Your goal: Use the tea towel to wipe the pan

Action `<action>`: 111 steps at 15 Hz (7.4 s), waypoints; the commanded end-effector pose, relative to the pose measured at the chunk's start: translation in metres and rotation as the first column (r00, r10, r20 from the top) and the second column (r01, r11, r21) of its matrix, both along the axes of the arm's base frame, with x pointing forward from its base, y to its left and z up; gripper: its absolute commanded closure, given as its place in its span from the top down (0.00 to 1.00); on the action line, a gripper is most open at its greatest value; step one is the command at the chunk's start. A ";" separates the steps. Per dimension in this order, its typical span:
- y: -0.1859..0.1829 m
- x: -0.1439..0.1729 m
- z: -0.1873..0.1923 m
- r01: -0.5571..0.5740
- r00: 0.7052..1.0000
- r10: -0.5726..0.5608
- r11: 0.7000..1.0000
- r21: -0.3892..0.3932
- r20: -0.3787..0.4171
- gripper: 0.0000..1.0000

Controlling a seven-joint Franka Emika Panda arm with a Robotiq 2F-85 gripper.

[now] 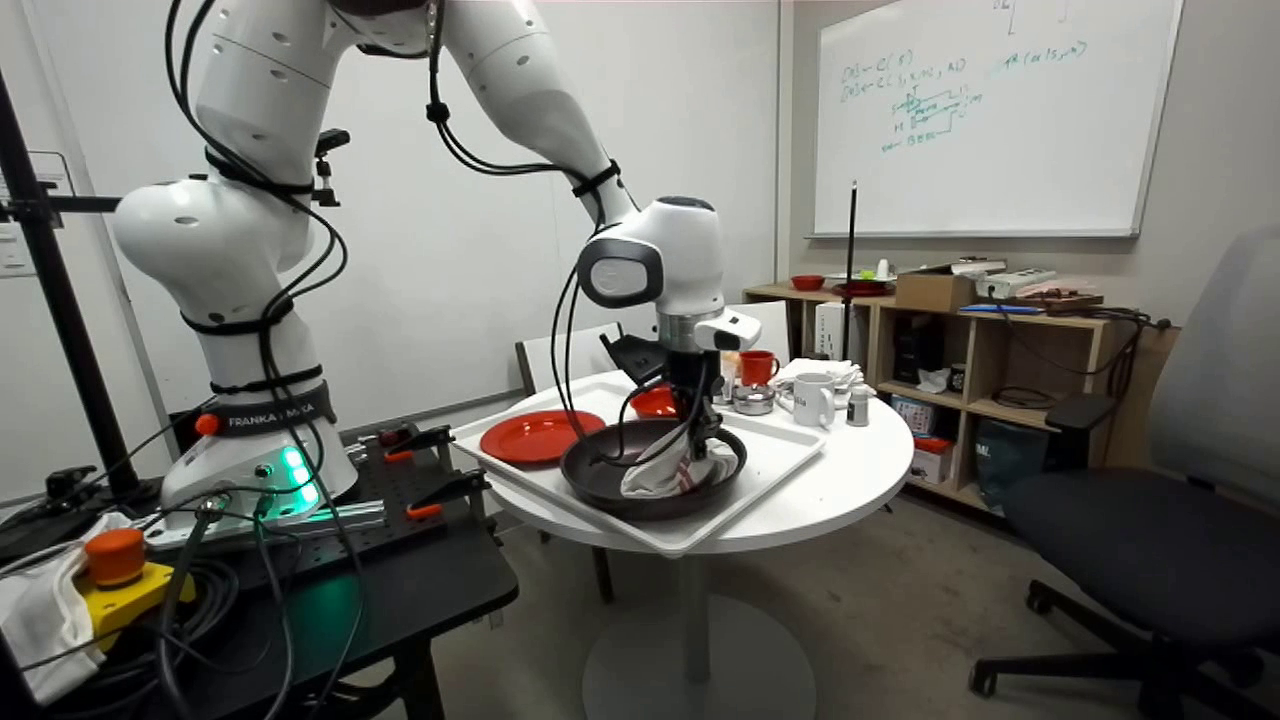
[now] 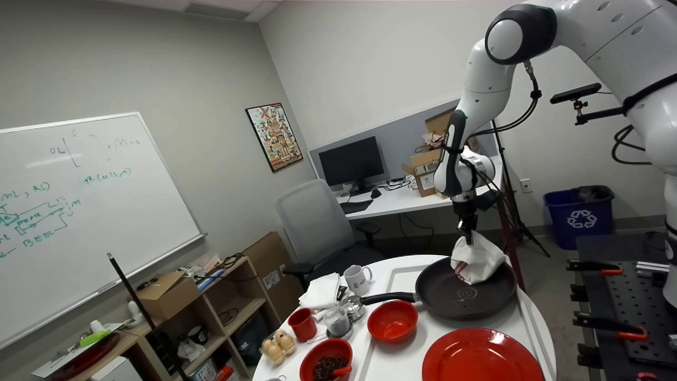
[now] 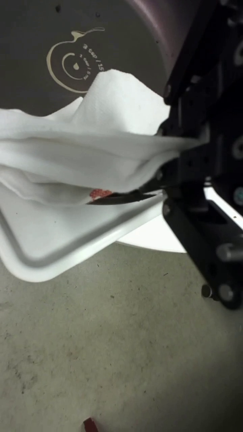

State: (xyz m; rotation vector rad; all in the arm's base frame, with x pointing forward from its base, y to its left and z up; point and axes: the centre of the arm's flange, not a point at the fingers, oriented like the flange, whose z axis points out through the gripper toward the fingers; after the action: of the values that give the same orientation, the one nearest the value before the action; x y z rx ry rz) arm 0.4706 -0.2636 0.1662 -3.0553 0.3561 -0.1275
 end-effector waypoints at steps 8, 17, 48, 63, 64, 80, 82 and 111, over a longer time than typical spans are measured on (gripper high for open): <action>0.068 0.038 -0.060 -0.095 0.995 0.098 0.983 -0.156 0.014 0.05; 0.073 0.059 -0.080 -0.052 0.984 0.076 0.988 -0.148 0.160 0.05; 0.035 0.045 -0.032 -0.191 0.945 0.205 0.978 -0.077 0.256 0.05; 0.066 0.019 -0.055 -0.251 0.772 0.402 0.905 -0.344 0.492 0.05; 0.063 0.025 -0.050 -0.258 0.765 0.412 0.900 -0.350 0.495 0.05; 0.100 0.016 -0.067 -0.246 0.916 0.281 0.957 -0.152 0.287 0.05; 0.101 0.015 -0.066 -0.236 0.921 0.277 0.956 -0.172 0.275 0.05; 0.140 0.055 -0.064 -0.210 0.977 0.202 0.962 -0.177 -0.061 0.05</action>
State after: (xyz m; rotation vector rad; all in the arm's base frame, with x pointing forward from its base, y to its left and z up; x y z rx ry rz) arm 0.5132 -0.1319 0.1055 -3.2597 -0.0097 -0.1133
